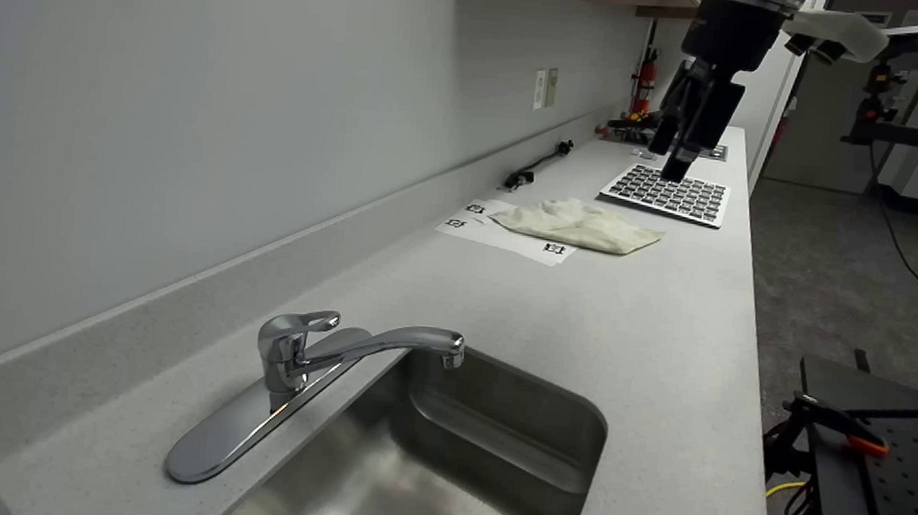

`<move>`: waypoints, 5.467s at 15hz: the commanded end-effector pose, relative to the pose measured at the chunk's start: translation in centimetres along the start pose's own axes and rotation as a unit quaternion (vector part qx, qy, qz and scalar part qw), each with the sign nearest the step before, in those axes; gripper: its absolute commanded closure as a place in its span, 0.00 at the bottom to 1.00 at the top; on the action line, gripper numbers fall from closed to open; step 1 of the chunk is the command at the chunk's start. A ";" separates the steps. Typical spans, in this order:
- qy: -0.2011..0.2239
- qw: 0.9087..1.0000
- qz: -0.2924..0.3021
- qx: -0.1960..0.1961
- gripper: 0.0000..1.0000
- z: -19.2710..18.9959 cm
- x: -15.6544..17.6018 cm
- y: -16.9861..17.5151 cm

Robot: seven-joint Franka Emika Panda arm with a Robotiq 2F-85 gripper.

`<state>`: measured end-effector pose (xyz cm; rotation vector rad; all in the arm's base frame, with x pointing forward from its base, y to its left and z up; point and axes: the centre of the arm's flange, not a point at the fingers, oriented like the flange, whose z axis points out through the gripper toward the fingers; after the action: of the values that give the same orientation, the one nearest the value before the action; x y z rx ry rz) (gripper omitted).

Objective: Turn the tap nozzle to the left and the tap handle to the right

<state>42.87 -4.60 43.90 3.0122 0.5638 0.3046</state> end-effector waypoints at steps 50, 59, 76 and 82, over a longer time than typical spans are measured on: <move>0.091 0.991 -0.099 0.024 0.00 9.4 18.1 -15.4; 0.066 0.991 -0.116 0.020 0.00 13.9 18.1 -15.7; 0.048 0.991 -0.126 0.016 0.00 15.6 18.3 -14.4; 0.057 0.987 -0.151 0.019 0.00 16.0 19.9 -16.3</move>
<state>57.38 16.00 30.73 2.9250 0.9748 0.4181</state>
